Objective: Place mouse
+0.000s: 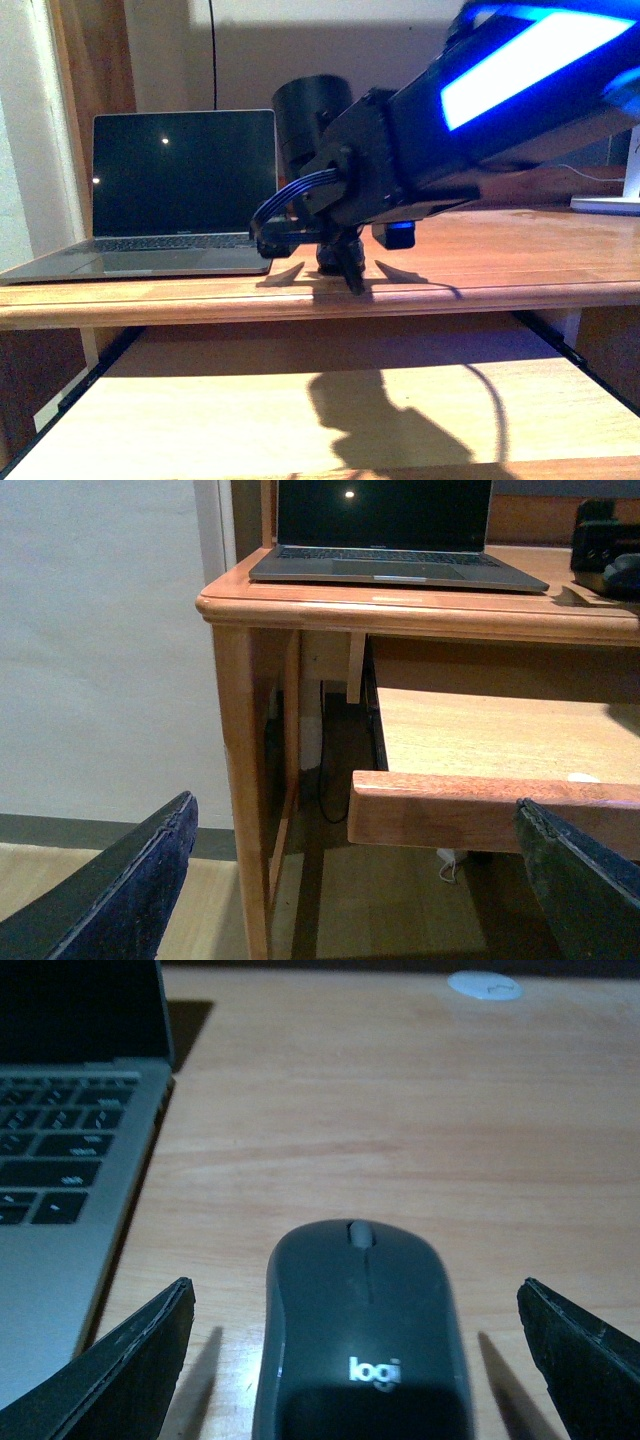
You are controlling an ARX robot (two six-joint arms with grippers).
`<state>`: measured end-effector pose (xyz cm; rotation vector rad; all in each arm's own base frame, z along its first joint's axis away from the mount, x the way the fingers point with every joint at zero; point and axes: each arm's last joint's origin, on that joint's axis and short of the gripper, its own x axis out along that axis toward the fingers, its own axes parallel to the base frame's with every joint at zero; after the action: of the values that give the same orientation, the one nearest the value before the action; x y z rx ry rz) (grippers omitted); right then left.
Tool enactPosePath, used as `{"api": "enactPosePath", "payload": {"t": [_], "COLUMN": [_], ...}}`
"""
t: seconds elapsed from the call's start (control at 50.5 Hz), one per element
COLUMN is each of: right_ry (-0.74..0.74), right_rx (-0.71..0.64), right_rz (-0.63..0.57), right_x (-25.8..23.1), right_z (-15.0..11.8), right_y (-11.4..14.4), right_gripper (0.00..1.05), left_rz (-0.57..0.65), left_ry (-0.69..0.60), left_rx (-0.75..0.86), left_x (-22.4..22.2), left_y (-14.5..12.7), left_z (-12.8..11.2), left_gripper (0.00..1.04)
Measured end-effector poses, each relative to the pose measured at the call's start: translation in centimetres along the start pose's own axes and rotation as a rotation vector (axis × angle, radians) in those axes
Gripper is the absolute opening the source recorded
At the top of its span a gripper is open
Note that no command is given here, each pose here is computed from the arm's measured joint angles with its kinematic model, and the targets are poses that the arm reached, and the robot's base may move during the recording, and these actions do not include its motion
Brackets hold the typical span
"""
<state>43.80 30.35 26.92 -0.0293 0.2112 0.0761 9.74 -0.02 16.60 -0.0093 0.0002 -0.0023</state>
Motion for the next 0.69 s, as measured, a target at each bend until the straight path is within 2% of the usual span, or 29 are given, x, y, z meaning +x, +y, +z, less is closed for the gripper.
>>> {"api": "enactPosePath", "payload": {"t": [0.079, 0.237, 0.356, 0.495, 0.614, 0.693], "right_ry": [-0.039, -0.148, -0.190, -0.119, -0.015, 0.037], "right_rx": [0.043, 0.121, 0.131, 0.083, 0.045, 0.024], "right_rz": [0.035, 0.151, 0.250, 0.390, 0.421, 0.452], "right_x": [-1.4, -6.5, -10.2, -15.4, -17.7, -18.8], "right_z": [1.3, 4.1, 3.8, -2.1, -7.7, -10.6], "right_y": [-1.8, -7.3, -11.0, -16.6, -19.8, -20.8], "right_gripper": [0.97, 0.97, 0.97, 0.97, 0.97, 0.97], "left_rz": [0.000, 0.000, 0.000, 0.000, 0.000, 0.000], "left_ry": [0.000, 0.000, 0.000, 0.000, 0.000, 0.000], "left_rx": [0.000, 0.000, 0.000, 0.000, 0.000, 0.000], "left_x": [0.0, 0.0, 0.0, 0.0, 0.0, 0.0], "left_y": [0.0, 0.0, 0.0, 0.0, 0.0, 0.0], "left_z": [0.0, 0.0, 0.0, 0.0, 0.0, 0.0], "left_gripper": [0.97, 0.97, 0.97, 0.97, 0.97, 0.97]}}
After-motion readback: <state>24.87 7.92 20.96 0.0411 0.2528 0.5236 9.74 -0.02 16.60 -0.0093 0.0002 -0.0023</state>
